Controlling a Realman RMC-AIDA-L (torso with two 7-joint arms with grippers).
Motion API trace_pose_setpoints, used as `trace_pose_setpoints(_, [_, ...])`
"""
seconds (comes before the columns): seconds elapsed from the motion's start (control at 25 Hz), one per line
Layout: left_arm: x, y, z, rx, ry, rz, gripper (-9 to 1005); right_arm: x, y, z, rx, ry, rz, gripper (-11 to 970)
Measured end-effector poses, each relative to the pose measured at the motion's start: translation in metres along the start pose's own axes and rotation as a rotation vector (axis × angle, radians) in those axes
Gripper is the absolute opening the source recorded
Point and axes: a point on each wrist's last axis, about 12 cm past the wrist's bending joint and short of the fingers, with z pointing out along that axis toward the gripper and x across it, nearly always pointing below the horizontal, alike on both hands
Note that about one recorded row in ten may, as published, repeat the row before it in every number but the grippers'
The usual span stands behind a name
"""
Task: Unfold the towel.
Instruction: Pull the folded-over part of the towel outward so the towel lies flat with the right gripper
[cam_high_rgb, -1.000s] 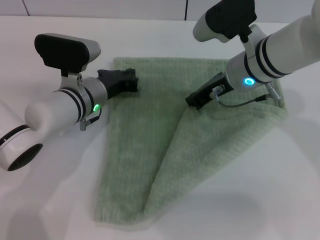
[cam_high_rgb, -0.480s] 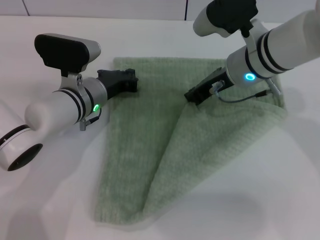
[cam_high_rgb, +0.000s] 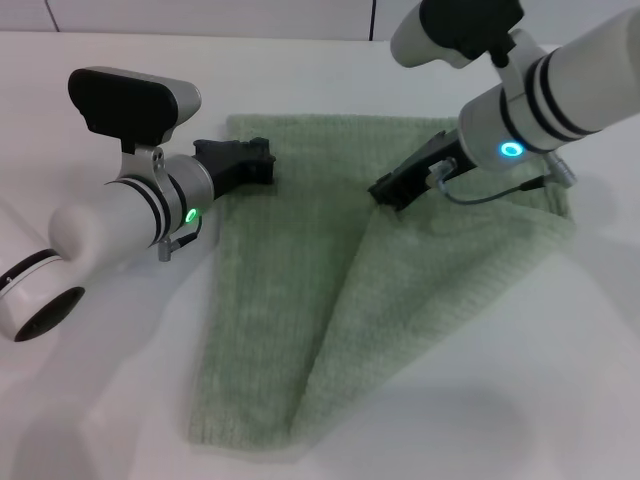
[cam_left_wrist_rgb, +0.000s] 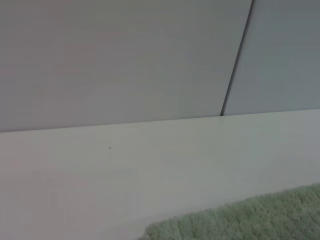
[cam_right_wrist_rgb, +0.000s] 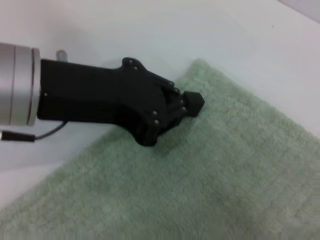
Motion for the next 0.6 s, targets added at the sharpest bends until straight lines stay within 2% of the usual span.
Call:
trace_pose_setpoints(0.32, [0.0, 0.0, 0.0, -0.001, 0.001, 0.011, -2, -0.001, 0.005, -0.025, 0.026, 0.047, -0.065, 68])
trace_pose_setpoints(0.4, [0.0, 0.0, 0.0, -0.001, 0.001, 0.012, -2, -0.005, 0.012, -0.04, 0.023, 0.061, -0.108, 68])
trace_pose_setpoints(0.6, [0.0, 0.0, 0.0, 0.0, 0.0, 0.012, -2, -0.007, 0.016, -0.05, 0.022, 0.078, -0.134, 68])
